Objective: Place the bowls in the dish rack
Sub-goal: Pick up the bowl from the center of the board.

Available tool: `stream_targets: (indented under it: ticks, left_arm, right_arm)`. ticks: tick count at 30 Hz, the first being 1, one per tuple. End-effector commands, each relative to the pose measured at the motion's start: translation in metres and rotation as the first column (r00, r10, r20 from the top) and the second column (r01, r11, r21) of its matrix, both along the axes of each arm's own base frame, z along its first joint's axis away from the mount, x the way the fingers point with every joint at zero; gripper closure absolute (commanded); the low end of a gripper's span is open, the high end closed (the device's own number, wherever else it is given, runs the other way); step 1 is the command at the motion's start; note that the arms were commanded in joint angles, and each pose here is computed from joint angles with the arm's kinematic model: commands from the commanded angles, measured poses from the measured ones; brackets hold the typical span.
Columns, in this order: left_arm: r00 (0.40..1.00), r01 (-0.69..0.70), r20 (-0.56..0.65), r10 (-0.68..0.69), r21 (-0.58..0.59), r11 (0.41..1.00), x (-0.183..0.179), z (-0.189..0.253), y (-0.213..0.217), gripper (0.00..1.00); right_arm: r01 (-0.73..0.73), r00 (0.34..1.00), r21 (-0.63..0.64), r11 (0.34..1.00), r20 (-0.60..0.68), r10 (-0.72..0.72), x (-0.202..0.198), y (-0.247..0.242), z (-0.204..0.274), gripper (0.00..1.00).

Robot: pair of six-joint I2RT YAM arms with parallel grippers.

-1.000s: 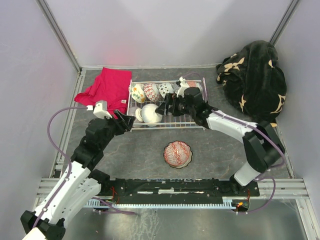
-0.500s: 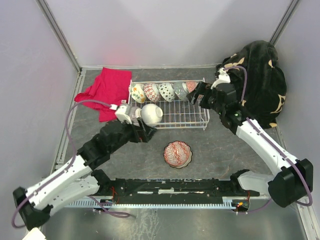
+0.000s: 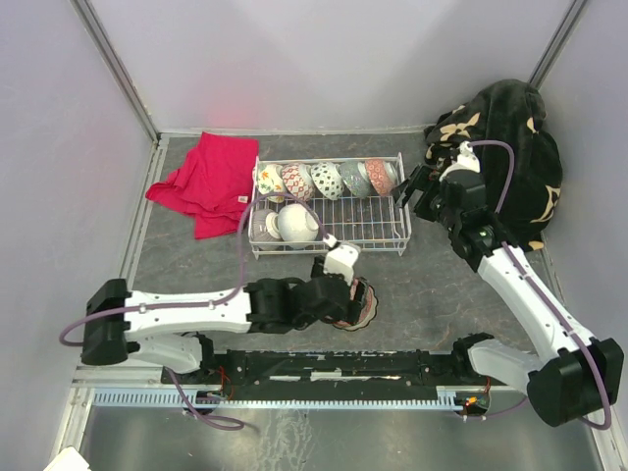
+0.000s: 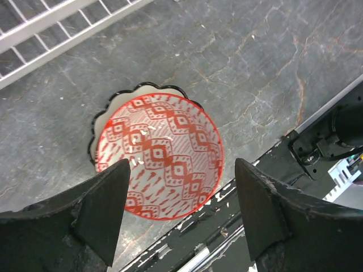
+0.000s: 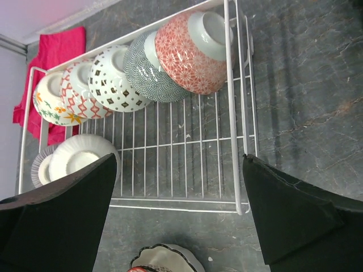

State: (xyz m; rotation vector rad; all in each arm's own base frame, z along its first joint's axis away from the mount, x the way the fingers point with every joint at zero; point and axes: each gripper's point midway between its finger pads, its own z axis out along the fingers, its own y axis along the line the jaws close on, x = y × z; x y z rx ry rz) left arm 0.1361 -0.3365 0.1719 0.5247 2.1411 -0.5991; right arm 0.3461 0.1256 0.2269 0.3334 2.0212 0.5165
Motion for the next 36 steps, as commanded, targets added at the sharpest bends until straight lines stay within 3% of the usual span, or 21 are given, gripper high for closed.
stream_targets:
  ticks: [1,14,19,23,28,36]
  left_arm:
    - [0.999,-0.002,0.055,0.0,0.037,0.999,-0.001,0.007,-0.021,0.23]
    - [0.998,0.069,-0.011,-0.068,0.159,0.985,-0.012,-0.038,-0.059,0.53]
    - [0.997,0.073,-0.017,-0.072,0.168,0.983,-0.012,-0.042,-0.065,0.71]
    - [0.998,0.062,-0.01,-0.061,0.166,0.984,-0.011,-0.038,-0.064,0.97]
    - [0.999,0.035,0.022,-0.039,0.138,0.99,-0.005,-0.017,-0.062,0.97]
    - [0.991,0.025,0.129,-0.023,-0.019,0.999,0.006,0.069,-0.062,0.97]
  right_arm:
    - [0.032,0.998,0.033,0.999,0.061,-0.034,-0.001,-0.009,0.02,0.01]
    - [0.031,0.998,0.08,0.996,0.051,-0.035,0.001,-0.014,0.018,0.02]
    - [0.031,0.998,0.094,0.995,0.048,-0.035,0.002,-0.015,0.017,0.03]
    - [0.024,0.999,0.108,0.994,0.043,-0.028,0.002,-0.013,0.016,0.03]
    - [0.02,0.999,0.118,0.993,0.041,-0.025,0.003,-0.013,0.015,0.03]
    - [0.018,0.999,0.128,0.992,0.044,-0.024,0.003,-0.013,0.016,0.04]
